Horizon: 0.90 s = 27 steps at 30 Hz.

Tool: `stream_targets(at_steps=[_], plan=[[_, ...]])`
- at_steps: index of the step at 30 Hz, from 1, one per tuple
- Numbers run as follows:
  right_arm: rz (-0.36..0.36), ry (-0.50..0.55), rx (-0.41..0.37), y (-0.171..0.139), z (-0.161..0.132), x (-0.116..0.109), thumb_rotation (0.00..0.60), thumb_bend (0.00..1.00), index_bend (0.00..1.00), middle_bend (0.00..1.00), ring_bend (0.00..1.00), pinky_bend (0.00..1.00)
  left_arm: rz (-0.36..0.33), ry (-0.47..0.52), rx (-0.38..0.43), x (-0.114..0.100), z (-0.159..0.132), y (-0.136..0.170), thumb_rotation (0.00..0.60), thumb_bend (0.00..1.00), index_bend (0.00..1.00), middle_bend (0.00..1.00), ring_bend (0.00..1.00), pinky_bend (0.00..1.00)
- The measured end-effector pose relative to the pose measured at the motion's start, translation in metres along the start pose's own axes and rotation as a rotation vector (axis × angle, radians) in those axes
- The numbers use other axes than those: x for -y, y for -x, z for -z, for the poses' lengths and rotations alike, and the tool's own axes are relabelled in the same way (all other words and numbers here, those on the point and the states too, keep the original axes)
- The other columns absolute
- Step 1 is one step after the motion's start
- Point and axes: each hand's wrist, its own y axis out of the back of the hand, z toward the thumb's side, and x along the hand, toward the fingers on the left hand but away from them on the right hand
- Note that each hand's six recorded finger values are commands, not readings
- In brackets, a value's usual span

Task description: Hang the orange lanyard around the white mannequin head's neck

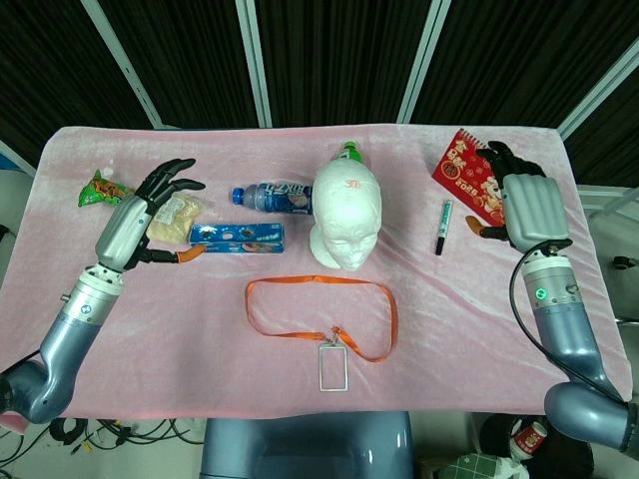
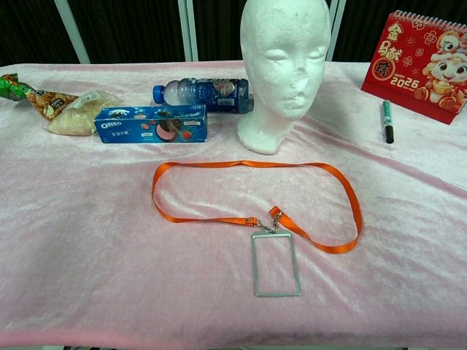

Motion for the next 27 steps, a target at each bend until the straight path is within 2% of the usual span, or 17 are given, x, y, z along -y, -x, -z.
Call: stream_targets(at_steps=[7,13,15,18,23,27], plan=[[-0.010,-0.029,-0.002,-0.005,0.008,0.000,0.600,0.12,0.18,0.09,0.21,0.21,0.035,-0.026,-0.001,0.007,0.000,-0.003,0.600,0.17,0.24,0.07,0.00,0.09],[-0.029,-0.018,0.011,-0.015,0.016,-0.002,0.600,0.12,0.18,0.09,0.21,0.21,0.086,-0.120,-0.020,0.013,0.012,0.006,0.600,0.17,0.24,0.07,0.00,0.11],[-0.042,-0.019,0.010,-0.018,0.018,0.000,0.600,0.12,0.18,0.09,0.21,0.21,0.094,-0.121,-0.022,0.013,0.014,0.008,0.600,0.17,0.24,0.08,0.00,0.12],[-0.057,-0.019,-0.001,-0.021,0.017,0.004,0.600,0.12,0.18,0.09,0.21,0.21,0.078,-0.111,-0.003,0.010,0.010,0.009,0.600,0.17,0.23,0.09,0.00,0.12],[-0.062,-0.001,-0.022,-0.022,0.013,0.010,0.600,0.12,0.18,0.09,0.21,0.21,0.008,-0.108,0.030,-0.003,0.006,0.008,0.600,0.17,0.23,0.09,0.00,0.12],[-0.066,0.073,-0.026,-0.023,0.008,0.015,0.600,0.12,0.18,0.09,0.21,0.21,0.022,-0.118,-0.005,-0.006,0.011,0.009,0.600,0.16,0.23,0.09,0.00,0.12]])
